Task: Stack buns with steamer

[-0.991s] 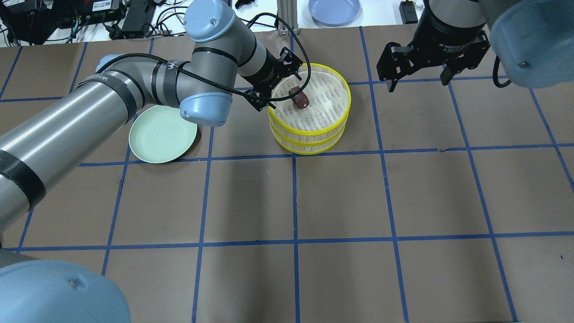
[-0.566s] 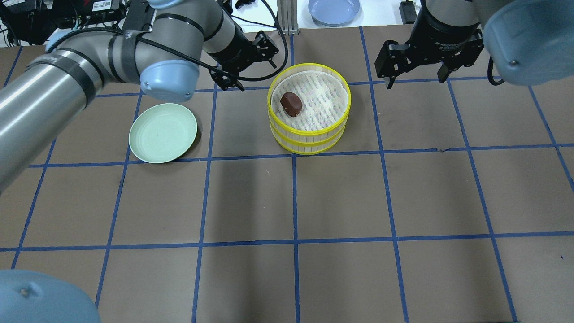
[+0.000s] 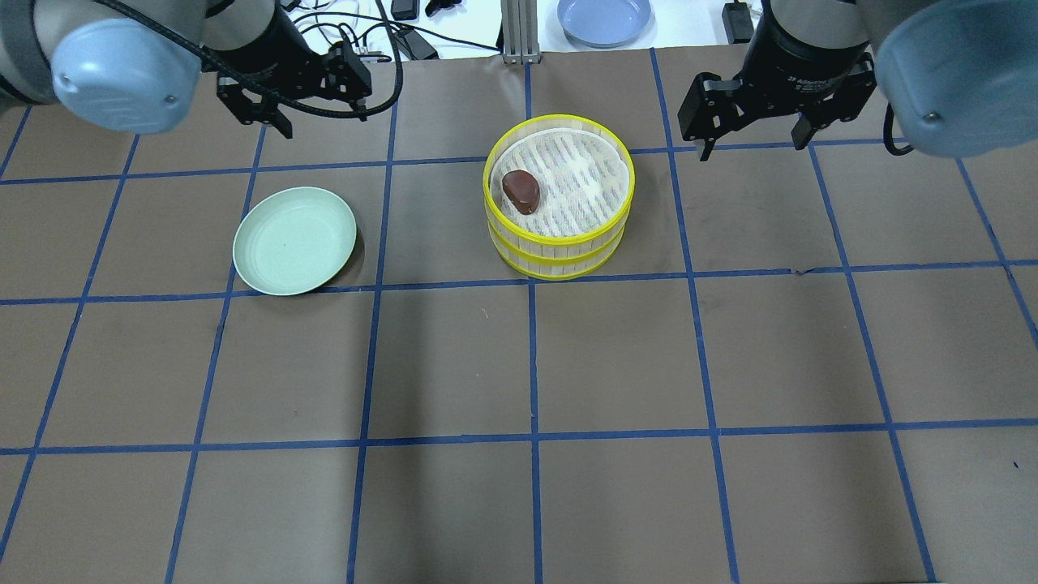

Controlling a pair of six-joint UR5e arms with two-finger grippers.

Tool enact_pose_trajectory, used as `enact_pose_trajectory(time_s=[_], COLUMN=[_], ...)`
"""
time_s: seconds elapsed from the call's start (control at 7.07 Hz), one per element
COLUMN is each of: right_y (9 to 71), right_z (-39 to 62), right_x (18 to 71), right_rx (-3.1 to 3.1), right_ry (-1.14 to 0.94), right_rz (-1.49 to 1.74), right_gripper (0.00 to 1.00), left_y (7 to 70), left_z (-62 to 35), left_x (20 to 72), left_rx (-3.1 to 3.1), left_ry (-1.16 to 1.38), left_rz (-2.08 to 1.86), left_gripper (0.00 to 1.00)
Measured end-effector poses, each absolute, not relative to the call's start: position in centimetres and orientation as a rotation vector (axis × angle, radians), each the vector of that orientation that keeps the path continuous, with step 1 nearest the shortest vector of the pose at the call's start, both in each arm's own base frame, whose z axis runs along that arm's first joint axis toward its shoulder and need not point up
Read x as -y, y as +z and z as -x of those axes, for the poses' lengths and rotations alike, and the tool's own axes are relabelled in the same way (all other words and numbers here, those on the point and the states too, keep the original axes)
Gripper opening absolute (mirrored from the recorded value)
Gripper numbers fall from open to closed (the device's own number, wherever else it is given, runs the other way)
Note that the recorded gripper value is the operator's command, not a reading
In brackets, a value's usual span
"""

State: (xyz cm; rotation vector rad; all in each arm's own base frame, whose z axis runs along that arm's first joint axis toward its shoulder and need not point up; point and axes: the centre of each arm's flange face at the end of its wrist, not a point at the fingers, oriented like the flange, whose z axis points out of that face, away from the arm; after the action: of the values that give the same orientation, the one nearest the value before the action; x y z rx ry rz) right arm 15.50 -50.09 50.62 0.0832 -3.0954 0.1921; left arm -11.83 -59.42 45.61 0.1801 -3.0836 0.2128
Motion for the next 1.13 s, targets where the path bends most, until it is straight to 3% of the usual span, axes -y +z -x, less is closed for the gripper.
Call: enact_pose_trajectory(time_s=[0.57,1.13], right_y=[51.1,51.7], right_z=[-15.4,-15.6], right_x=[49.7,50.1], right_rx=[3.107,3.131], right_ry=[0.202,0.285], right_rz=[-0.047,-0.059], right_gripper=[1.00,1.00], left_y=[50.1,49.7], left_z=[7.8,8.1], left_x=[54.6,52.7], left_rx=[3.178,3.150], left_ry=[0.089,0.028], left_rz=[-0.053,-0.045], left_gripper=[1.00,1.00])
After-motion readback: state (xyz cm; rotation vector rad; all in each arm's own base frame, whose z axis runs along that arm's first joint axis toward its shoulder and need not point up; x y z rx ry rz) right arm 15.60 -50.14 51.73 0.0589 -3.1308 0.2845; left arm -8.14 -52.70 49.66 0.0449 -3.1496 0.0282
